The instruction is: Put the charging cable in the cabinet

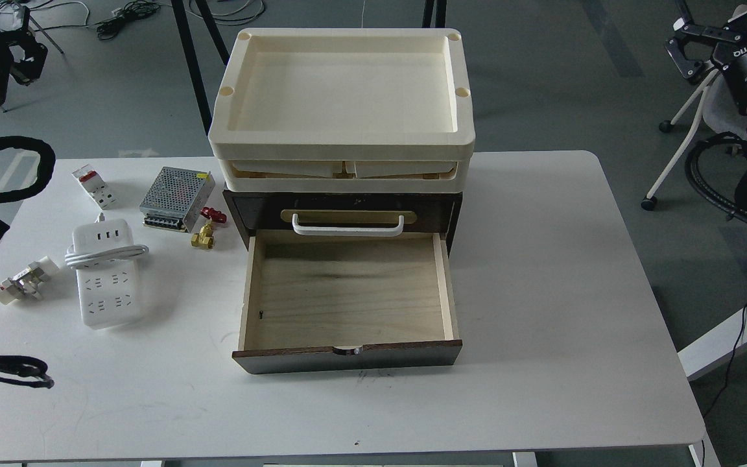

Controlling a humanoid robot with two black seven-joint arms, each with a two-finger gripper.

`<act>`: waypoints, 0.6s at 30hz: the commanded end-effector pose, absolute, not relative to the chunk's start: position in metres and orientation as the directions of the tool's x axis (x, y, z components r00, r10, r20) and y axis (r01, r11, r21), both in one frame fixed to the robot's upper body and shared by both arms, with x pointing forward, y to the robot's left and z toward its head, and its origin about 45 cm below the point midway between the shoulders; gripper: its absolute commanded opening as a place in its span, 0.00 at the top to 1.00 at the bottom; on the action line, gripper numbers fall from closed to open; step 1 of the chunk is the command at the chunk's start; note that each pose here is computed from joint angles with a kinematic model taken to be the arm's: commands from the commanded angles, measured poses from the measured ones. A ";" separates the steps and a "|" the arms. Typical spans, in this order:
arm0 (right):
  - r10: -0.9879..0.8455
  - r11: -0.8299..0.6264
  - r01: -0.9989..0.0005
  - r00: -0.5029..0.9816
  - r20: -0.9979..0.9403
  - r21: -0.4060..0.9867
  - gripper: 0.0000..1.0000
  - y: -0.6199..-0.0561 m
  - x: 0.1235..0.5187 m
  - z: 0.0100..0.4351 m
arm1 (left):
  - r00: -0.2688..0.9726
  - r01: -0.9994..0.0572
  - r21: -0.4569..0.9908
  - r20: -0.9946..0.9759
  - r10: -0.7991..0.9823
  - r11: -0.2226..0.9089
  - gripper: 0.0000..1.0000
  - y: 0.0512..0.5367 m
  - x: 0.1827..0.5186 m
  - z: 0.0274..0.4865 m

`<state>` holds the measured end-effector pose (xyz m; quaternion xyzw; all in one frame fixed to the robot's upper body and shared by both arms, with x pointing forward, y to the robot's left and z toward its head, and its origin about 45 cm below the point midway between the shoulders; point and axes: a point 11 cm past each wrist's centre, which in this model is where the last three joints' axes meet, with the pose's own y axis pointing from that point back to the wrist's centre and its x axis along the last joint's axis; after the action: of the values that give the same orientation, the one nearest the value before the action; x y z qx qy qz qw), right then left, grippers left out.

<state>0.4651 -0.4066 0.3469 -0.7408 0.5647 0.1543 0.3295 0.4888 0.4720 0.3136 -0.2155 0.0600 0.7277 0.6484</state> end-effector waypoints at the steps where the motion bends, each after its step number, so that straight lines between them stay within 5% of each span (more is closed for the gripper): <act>1: -0.735 -0.137 -0.939 0.310 -0.603 -0.315 0.00 -0.410 0.464 0.346 | -0.073 -0.970 -0.184 -0.391 0.917 -0.156 0.00 0.474 0.487 0.310; 7: -0.738 -0.131 -0.940 0.304 -0.602 -0.314 0.00 -0.413 0.463 0.346 | -0.084 -0.945 -0.243 -0.465 0.881 -0.219 0.00 0.484 0.485 0.324; 13: -0.742 -0.127 -0.942 0.298 -0.601 -0.311 0.00 -0.415 0.462 0.345 | -0.068 -0.850 -0.347 -0.674 0.735 -0.397 0.00 0.498 0.476 0.332; 18: -0.751 -0.117 -0.943 0.289 -0.593 -0.311 0.00 -0.423 0.460 0.347 | -0.036 -0.827 -0.384 -0.693 0.720 -0.411 0.00 0.505 0.476 0.351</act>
<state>0.4605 -0.4193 0.3462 -0.7338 0.5753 0.1492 0.3290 0.4756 0.5020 0.3372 -0.4263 0.0700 0.7246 0.5370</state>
